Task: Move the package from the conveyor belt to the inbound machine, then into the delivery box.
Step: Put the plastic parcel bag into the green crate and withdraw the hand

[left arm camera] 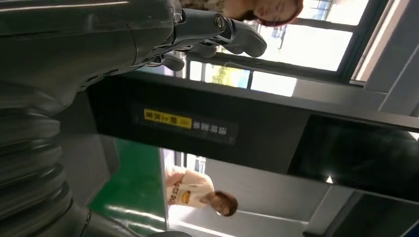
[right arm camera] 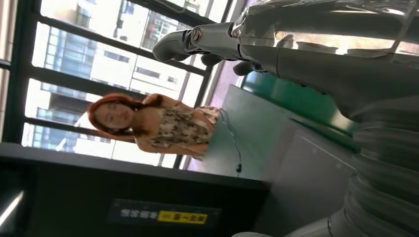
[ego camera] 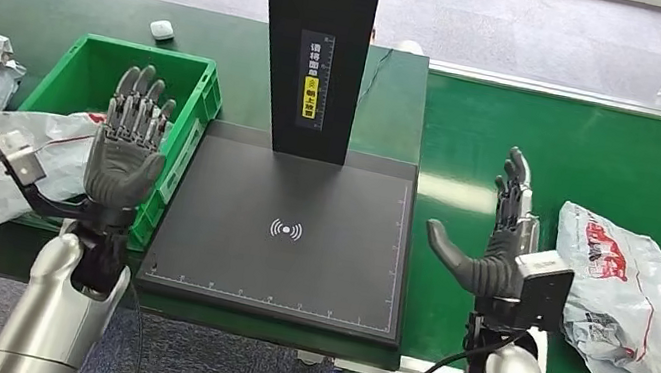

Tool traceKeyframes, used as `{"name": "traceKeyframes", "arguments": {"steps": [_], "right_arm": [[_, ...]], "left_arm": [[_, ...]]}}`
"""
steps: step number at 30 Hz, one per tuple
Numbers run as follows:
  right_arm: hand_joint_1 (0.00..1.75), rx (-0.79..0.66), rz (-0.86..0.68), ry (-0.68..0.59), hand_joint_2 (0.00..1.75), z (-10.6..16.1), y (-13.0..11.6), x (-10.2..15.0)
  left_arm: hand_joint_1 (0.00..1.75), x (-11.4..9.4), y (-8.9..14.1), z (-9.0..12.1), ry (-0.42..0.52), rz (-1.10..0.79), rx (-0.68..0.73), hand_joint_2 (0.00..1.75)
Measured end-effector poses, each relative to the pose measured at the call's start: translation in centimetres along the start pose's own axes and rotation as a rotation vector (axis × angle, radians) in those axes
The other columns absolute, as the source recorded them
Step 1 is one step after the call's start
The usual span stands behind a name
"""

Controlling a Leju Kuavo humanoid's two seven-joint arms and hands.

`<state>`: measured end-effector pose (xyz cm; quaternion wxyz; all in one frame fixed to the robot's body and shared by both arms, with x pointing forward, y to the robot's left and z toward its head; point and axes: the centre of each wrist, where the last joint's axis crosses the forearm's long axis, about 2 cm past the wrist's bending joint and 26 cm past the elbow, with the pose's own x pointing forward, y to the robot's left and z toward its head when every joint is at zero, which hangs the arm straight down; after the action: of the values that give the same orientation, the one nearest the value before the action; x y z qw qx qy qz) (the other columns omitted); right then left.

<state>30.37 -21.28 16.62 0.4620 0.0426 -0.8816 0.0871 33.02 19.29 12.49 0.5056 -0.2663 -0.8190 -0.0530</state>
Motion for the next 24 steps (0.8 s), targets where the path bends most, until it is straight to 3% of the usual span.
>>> {"name": "traceKeyframes", "arguments": {"steps": [14,24], "right_arm": [[0.00,0.026,-0.064,0.113,1.75,3.5,2.6,-0.9],[0.00,0.023,-0.071,0.126,1.75,4.0,2.9,-0.9]], "left_arm": [[0.00,-1.9,-2.9,4.7,0.086,0.090,0.025,1.75],[0.00,-1.9,-3.3,5.3,0.092,0.090,0.022,1.75]]}}
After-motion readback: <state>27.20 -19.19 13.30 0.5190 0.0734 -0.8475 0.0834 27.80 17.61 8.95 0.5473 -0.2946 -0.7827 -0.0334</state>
